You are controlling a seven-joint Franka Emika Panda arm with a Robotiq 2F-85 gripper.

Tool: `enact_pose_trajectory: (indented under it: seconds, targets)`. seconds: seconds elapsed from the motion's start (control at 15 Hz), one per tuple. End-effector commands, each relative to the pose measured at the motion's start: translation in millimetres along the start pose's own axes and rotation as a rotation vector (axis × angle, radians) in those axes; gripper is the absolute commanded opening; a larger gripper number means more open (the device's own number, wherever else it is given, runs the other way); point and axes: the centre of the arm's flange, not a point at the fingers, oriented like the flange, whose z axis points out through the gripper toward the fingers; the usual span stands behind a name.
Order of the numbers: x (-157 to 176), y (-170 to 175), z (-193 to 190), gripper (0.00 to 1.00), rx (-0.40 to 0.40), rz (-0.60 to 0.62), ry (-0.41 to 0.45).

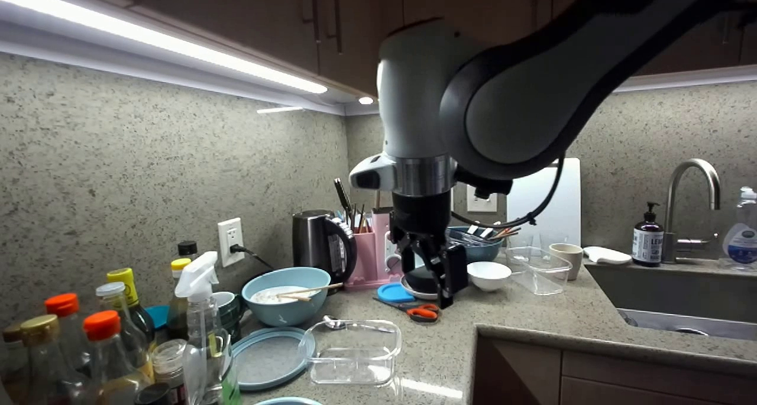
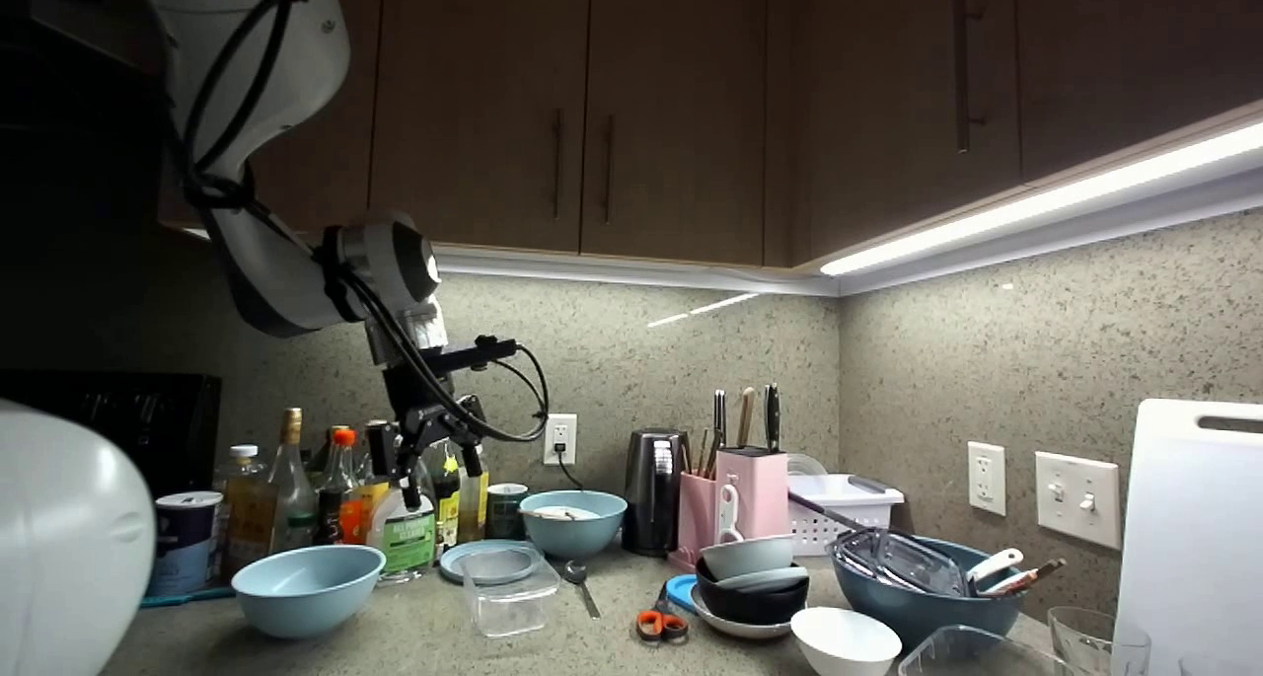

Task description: Put the stick into the container

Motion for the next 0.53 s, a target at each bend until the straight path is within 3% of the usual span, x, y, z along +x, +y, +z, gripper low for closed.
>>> enact_pose_trajectory:
  seconds: [0.0,0.13,0.2,0.47]
  targets:
    - [7,5,4,1.0,0.0,-0.014,-0.008]
    - [10,12,9,1.0,0.005,-0.016,-0.013]
    - [13,15,14,1.0,-0.016,0.097,0.013]
    - [39,65,46,1.0,-0.169,0.28,0.033]
